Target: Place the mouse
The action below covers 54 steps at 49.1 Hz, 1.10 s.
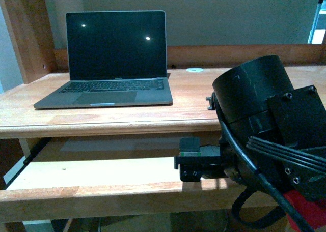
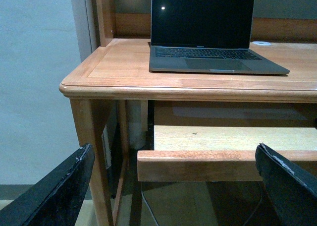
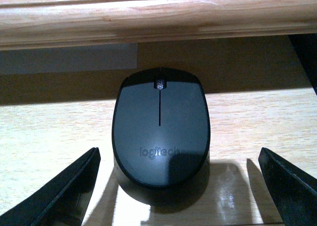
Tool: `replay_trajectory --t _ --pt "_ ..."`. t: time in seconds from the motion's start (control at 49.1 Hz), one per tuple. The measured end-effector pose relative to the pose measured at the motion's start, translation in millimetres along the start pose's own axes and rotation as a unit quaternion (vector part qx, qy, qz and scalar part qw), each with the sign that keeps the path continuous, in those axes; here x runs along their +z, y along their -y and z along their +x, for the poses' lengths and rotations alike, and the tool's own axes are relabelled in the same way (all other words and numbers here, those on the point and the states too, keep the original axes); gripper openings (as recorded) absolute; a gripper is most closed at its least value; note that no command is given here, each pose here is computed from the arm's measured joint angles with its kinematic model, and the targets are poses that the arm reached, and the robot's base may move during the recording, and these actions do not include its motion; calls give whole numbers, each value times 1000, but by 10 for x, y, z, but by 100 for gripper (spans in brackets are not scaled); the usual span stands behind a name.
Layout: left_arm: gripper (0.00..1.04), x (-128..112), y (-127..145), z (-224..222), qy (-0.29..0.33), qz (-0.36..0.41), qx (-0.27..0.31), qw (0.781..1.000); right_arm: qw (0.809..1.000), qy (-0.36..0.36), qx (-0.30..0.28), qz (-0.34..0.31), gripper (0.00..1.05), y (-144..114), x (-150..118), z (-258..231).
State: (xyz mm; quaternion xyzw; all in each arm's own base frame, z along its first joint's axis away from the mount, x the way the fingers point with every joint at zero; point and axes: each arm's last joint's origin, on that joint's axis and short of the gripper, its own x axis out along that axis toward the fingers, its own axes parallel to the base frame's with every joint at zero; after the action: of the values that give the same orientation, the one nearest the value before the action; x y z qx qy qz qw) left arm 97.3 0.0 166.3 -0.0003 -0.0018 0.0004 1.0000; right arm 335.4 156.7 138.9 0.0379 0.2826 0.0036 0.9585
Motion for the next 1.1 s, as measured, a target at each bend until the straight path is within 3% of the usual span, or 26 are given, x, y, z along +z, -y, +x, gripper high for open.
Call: replay_trajectory --t 0.957,1.1 --pt "98 0 0 0 0 0 0 1000 999 -18 -45 13 98 -227 -51 315" --pt "98 0 0 0 0 0 0 1000 999 -21 -43 14 79 -200 -39 361"
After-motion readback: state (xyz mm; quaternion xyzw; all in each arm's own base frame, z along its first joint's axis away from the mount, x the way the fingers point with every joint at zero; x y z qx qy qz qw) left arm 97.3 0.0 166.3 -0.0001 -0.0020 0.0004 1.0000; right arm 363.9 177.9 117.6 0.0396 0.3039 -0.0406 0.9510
